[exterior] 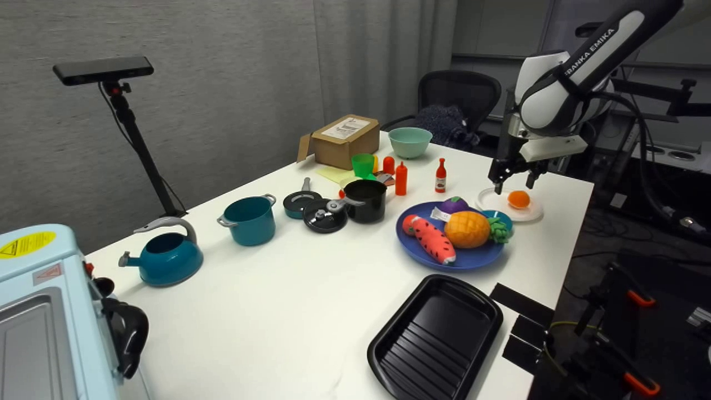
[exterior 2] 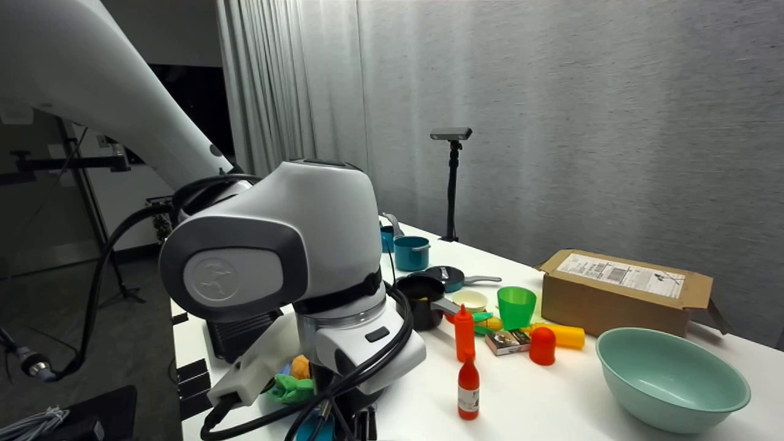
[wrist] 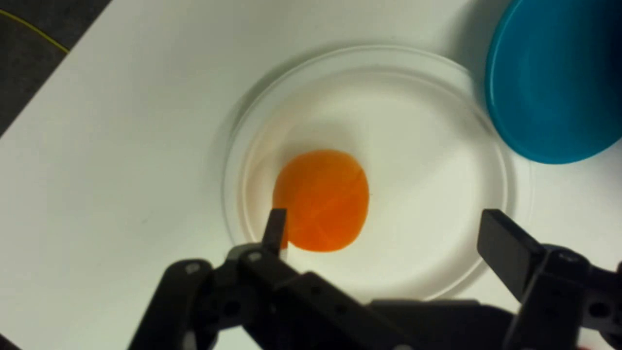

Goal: Put the strawberry, the eggplant, the pineapple, the watermelon and the orange plush toys on the blue plate

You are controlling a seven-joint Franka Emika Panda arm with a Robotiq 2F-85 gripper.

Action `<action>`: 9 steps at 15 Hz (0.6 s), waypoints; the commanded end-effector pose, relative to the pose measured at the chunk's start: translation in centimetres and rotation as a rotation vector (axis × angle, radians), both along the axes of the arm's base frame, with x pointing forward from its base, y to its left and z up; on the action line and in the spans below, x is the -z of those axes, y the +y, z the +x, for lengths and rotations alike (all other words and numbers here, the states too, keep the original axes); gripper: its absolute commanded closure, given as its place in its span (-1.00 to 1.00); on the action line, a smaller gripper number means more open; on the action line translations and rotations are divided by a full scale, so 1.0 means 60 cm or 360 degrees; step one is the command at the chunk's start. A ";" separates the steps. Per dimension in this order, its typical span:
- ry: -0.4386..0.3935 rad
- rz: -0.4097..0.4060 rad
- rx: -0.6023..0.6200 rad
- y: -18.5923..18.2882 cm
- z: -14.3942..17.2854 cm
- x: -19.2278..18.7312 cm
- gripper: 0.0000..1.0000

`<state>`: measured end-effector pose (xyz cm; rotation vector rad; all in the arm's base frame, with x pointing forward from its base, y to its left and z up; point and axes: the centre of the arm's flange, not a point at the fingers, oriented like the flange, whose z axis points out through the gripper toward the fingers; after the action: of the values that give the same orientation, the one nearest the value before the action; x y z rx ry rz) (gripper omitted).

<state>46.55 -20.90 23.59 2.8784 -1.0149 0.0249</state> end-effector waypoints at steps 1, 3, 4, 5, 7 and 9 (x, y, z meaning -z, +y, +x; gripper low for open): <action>0.0017 -0.0071 0.0057 -0.025 0.000 0.012 -1.00; 0.0029 -0.0083 0.0080 -0.033 -0.005 0.014 -1.00; 0.0029 -0.0084 0.0088 -0.036 -0.006 0.016 -1.00; 0.0020 -0.0081 0.0091 -0.038 -0.007 0.017 -1.00; 0.0019 -0.0082 0.0090 -0.040 -0.007 0.020 -1.00; 0.0021 -0.0078 0.0083 -0.040 -0.009 0.025 -1.00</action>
<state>45.78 -22.95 22.56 2.8188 -1.0725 -0.0012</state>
